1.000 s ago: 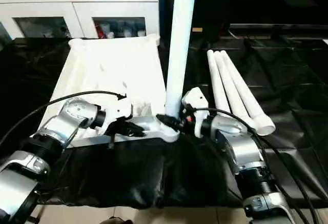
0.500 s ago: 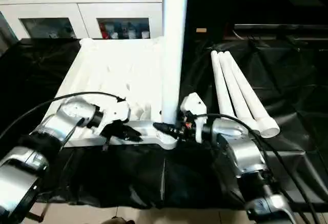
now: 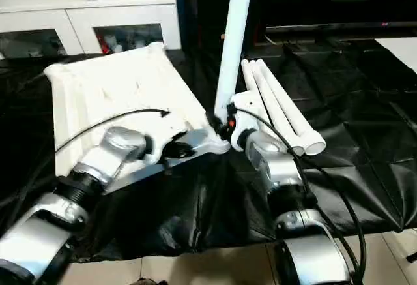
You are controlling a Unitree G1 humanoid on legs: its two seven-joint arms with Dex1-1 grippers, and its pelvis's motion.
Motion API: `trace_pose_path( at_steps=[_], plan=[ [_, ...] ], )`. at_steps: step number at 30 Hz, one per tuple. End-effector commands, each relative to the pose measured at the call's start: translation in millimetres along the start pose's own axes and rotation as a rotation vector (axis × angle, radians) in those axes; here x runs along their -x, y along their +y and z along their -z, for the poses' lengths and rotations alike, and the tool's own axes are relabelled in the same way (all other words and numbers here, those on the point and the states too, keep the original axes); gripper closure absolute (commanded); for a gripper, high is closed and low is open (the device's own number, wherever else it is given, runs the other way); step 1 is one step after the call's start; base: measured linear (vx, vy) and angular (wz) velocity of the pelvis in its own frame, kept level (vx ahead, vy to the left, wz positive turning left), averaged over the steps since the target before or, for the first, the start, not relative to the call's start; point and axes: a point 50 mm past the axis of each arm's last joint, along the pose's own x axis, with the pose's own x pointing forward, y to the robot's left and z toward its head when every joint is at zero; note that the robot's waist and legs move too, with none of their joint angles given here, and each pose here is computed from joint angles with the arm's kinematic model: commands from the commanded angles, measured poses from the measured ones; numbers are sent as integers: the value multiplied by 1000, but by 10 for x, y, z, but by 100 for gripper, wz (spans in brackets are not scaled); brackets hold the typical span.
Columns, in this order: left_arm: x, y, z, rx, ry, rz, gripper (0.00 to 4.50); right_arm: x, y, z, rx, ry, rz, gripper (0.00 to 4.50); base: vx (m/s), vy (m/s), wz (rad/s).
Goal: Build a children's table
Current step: Insert table leg to table base
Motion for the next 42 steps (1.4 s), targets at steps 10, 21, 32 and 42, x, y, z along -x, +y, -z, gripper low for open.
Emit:
trace_pose_path(
  at_steps=[10,21,32,42],
  plan=[
    [-10,-102,23,-68,-6,35,450,-52,292,449,13,205,-133,260,0,0,0],
    [144,-185,143,-230,-76,240,450,183,259,518,94,171,-386,260,9,-4,0],
    [312,-135,257,-295,-67,408,450,445,226,518,73,146,-618,260,5,-2,0],
    [363,-81,291,-329,-31,479,450,541,270,586,125,184,-715,260,0,0,0]
  ],
)
